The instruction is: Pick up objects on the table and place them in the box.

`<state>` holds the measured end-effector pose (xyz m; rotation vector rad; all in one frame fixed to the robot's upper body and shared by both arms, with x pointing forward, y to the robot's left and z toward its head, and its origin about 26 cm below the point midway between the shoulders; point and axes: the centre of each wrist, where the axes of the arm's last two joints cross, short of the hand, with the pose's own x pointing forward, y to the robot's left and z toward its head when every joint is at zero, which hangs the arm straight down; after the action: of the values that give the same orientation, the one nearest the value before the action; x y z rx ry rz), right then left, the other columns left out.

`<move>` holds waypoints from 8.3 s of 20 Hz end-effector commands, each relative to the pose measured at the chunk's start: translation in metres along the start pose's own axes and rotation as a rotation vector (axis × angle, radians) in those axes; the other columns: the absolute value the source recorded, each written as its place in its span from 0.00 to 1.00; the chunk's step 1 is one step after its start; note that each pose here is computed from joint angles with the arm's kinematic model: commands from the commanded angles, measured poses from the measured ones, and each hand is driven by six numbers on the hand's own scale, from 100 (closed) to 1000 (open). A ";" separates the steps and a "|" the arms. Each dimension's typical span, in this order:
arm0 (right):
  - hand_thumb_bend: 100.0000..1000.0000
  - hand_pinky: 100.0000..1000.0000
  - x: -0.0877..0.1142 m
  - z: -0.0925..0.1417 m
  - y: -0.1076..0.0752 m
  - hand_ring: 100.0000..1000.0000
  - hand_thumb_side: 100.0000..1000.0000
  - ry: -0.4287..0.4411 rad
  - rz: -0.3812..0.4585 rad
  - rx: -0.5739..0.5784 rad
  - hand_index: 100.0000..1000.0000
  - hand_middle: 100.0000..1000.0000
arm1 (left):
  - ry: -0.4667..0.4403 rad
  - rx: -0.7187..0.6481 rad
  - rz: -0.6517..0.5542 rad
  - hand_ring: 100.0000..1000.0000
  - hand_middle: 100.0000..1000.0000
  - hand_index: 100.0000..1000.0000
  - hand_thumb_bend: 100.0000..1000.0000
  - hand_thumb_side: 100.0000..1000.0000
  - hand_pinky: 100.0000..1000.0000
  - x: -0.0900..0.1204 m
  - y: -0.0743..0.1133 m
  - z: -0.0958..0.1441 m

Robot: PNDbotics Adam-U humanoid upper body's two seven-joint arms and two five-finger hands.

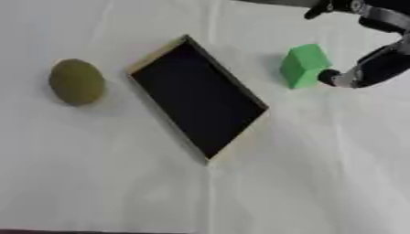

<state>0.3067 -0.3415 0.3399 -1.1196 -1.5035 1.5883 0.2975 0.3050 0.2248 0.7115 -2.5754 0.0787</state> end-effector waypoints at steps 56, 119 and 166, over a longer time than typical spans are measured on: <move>0.33 0.85 -0.059 -0.030 0.024 0.88 0.00 0.173 0.065 0.117 0.78 0.72 | -0.020 -0.030 0.023 0.81 0.76 0.85 0.08 0.81 0.82 0.007 0.000 -0.008; 0.24 0.80 0.112 -0.054 -0.013 0.82 0.27 -0.367 0.305 0.147 0.81 0.74 | 0.000 -0.080 0.077 0.81 0.76 0.84 0.08 0.81 0.83 0.010 -0.009 -0.007; 0.11 0.82 0.038 0.011 -0.024 0.82 0.34 -0.241 0.202 -0.235 0.85 0.76 | -0.077 -0.538 -0.547 0.84 0.80 0.92 0.26 0.55 0.83 0.028 0.002 -0.048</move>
<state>0.2869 -0.3054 0.3430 -1.1933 -1.8069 1.7693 0.3004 0.3001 0.2670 1.0587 -2.2734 -0.6542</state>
